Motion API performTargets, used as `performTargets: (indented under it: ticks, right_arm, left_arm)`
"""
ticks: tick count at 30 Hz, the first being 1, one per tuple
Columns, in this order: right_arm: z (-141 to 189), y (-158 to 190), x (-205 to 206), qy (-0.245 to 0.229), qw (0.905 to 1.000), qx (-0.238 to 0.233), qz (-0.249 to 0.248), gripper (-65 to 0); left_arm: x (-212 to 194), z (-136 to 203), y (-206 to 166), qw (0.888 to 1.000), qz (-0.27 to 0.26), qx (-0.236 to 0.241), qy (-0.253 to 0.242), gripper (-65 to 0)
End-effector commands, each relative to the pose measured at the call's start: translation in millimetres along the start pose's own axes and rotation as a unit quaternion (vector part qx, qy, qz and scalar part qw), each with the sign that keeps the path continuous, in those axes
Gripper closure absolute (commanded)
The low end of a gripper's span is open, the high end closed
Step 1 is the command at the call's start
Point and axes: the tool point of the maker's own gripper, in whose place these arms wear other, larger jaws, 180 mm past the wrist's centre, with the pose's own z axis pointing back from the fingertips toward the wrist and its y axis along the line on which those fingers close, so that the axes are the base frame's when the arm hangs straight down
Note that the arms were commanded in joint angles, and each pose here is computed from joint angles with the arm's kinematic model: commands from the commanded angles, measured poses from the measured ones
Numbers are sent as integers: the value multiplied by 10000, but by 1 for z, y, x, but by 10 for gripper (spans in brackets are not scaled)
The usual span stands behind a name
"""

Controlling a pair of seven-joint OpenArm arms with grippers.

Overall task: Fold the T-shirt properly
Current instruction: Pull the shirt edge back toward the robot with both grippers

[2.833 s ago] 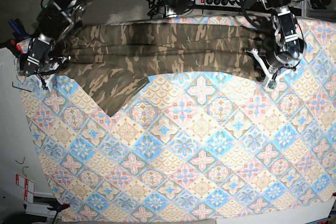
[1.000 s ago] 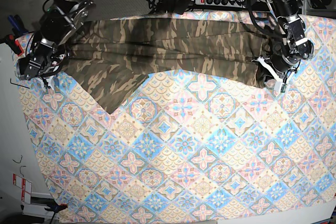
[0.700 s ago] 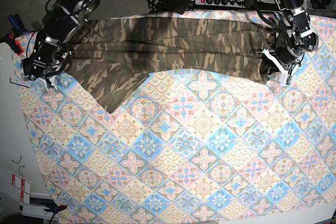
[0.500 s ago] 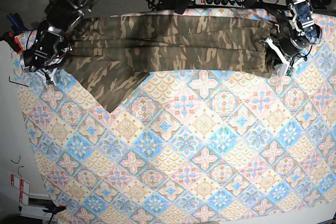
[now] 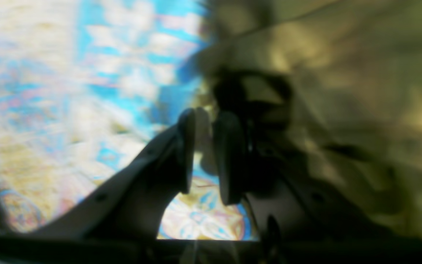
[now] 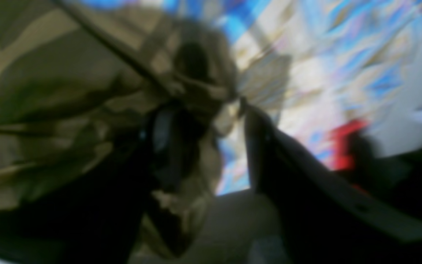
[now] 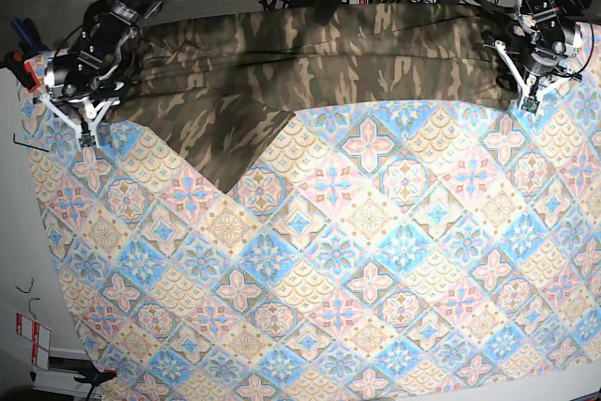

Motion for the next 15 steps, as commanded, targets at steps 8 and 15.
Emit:
performTargets:
  ticks: [8,15]
  right_arm:
    - [9,-22,11,-130,9993,-338,-15,-355]
    - [9,-22,13,-171,9993,-337,-10,-355]
  left_arm:
    - [17,6,24,9991,167,302,-236,-124]
    - [19,10,39,9976,396,461,-332,-124]
